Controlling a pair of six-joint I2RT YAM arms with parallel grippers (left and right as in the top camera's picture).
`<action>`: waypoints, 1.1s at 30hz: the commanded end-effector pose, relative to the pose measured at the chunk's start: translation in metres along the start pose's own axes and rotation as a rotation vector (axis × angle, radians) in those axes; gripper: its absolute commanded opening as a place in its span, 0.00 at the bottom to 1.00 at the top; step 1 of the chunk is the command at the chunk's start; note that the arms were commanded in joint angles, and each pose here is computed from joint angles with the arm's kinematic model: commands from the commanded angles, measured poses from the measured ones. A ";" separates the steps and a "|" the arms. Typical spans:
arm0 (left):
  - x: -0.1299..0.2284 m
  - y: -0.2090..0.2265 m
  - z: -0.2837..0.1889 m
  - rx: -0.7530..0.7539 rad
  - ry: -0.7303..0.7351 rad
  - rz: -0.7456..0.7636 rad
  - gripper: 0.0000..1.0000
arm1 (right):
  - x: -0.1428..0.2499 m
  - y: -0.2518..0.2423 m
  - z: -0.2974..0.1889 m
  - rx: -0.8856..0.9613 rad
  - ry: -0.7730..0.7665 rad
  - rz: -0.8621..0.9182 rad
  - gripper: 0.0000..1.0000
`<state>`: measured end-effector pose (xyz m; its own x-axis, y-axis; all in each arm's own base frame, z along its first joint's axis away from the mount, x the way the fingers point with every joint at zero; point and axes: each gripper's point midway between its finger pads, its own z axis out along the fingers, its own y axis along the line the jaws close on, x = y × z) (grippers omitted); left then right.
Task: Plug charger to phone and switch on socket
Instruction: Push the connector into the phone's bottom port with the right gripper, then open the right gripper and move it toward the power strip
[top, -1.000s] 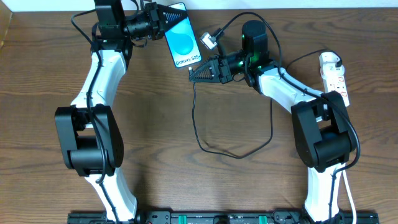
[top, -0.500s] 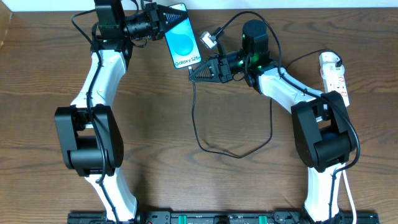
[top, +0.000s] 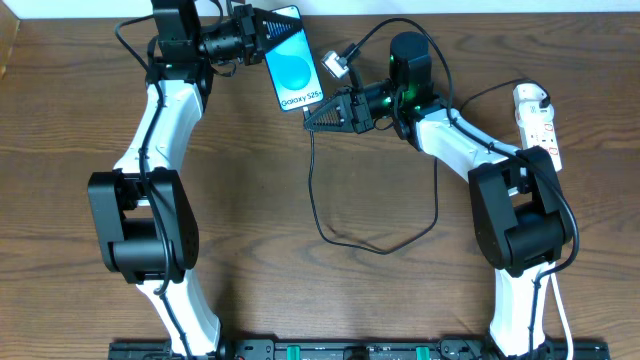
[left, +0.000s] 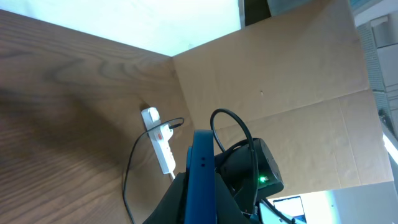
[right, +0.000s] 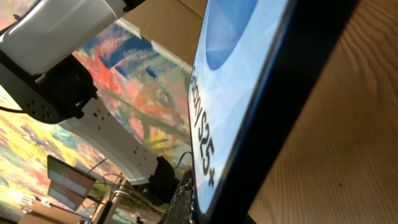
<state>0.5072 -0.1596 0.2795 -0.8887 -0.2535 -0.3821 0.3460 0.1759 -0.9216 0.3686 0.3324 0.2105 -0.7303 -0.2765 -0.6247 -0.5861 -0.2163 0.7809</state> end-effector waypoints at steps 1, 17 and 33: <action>0.001 -0.018 0.003 0.018 0.009 0.034 0.07 | -0.001 0.002 0.004 -0.007 0.008 -0.004 0.01; 0.009 -0.022 0.009 0.036 0.039 0.061 0.07 | -0.002 0.001 0.002 -0.004 0.004 0.030 0.01; 0.030 -0.035 0.006 0.126 0.155 0.153 0.07 | -0.019 -0.012 -0.001 0.076 -0.086 0.144 0.01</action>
<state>0.4980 -0.1680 0.2825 -0.8618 -0.1924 -0.4693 0.4434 0.1634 -0.8813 0.3673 0.3353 0.2109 -0.8101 -0.3076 -0.4991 -0.4685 -0.1722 0.8665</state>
